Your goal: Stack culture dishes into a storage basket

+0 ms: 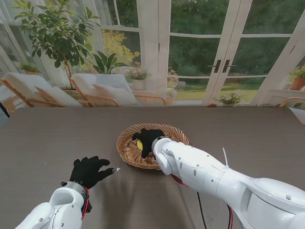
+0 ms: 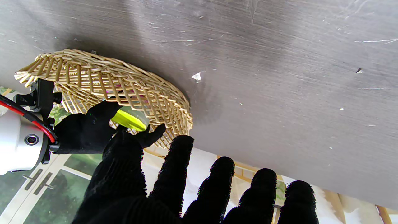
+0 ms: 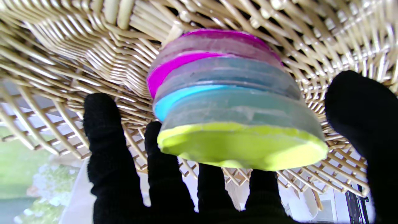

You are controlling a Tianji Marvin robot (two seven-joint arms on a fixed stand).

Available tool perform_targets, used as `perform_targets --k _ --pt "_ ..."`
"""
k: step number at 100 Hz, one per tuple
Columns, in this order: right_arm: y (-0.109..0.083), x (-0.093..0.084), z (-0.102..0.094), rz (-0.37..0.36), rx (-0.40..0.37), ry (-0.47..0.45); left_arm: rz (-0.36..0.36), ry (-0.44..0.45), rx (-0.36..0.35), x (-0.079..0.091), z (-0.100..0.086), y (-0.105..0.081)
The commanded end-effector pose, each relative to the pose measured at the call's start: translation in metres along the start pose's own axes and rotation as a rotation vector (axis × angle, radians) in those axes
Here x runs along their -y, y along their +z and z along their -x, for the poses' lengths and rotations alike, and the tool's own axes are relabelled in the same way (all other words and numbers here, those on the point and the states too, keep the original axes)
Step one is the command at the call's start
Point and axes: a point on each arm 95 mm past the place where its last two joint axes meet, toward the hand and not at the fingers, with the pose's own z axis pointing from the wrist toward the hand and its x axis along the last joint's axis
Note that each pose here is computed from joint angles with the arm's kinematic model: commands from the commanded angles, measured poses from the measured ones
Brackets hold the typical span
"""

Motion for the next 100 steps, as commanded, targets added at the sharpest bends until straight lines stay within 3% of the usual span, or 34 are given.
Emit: perform_targets --k 1,100 --pt "-0.002 0.001 -0.004 -0.009 -0.008 -0.001 0.021 -0.005 0.001 -0.003 0.000 -0.001" --pt "-0.014 -0.014 -0.004 0.042 0.002 0.017 0.013 -0.004 -0.006 -0.003 0.002 -0.004"
